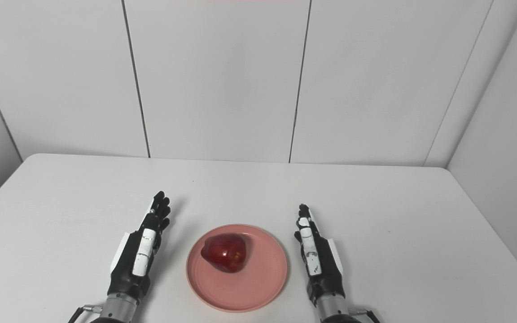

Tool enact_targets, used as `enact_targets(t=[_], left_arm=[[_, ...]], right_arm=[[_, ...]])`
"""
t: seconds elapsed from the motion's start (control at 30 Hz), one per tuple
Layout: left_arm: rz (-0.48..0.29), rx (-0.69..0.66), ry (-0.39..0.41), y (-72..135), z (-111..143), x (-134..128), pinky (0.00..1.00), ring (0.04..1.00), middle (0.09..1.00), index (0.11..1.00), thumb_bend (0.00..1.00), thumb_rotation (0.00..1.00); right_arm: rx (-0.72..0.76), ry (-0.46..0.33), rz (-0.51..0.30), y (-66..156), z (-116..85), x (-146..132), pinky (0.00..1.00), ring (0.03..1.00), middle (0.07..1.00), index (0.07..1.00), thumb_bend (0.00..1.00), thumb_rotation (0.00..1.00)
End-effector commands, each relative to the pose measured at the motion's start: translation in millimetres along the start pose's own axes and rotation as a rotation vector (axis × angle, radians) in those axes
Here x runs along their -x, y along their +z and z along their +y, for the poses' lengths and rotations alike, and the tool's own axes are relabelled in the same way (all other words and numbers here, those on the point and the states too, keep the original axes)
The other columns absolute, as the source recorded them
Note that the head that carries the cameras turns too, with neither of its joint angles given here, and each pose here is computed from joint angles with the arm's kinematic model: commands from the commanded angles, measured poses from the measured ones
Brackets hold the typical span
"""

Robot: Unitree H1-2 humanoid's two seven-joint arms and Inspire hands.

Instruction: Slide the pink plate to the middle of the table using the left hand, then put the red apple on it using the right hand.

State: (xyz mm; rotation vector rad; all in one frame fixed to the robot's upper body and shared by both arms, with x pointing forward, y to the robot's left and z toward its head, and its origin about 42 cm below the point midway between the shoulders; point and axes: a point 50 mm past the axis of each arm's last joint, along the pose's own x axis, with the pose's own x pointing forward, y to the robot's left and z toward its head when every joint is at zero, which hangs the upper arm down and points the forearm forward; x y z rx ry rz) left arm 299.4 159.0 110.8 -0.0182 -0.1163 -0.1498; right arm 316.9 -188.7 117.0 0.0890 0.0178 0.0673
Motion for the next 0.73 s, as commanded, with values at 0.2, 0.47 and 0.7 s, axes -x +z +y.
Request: enact_targets(t=[0.2,0.47,0.7], left_arm=[[0.035,-0.001,0.014,4.3,-7.9,3.9,1.00,1.000,1.000,1.000,0.80,1.00],[0.108,0.058,0.013,3.5,-6.2,-0.5,1.00,1.000,1.000,1.000,0.78,1.00],[0.135,0.096,0.012,4.2,-1.5,-5.5,1.00,1.000,1.000,1.000,0.75,1.00]], right_arm=[[-0.004,-0.003,0.002,-2.2,4.5,3.6,1.00,1.000,1.000,0.974,0.86,1.00],[0.053,-0.001,-0.020,-4.0,4.1,3.8,1.00,1.000,1.000,0.961,0.91,1.00],[0.044,-0.031,-0.030,-3.8,2.5,4.5,1.00,1.000,1.000,0.952,0.89,1.00]])
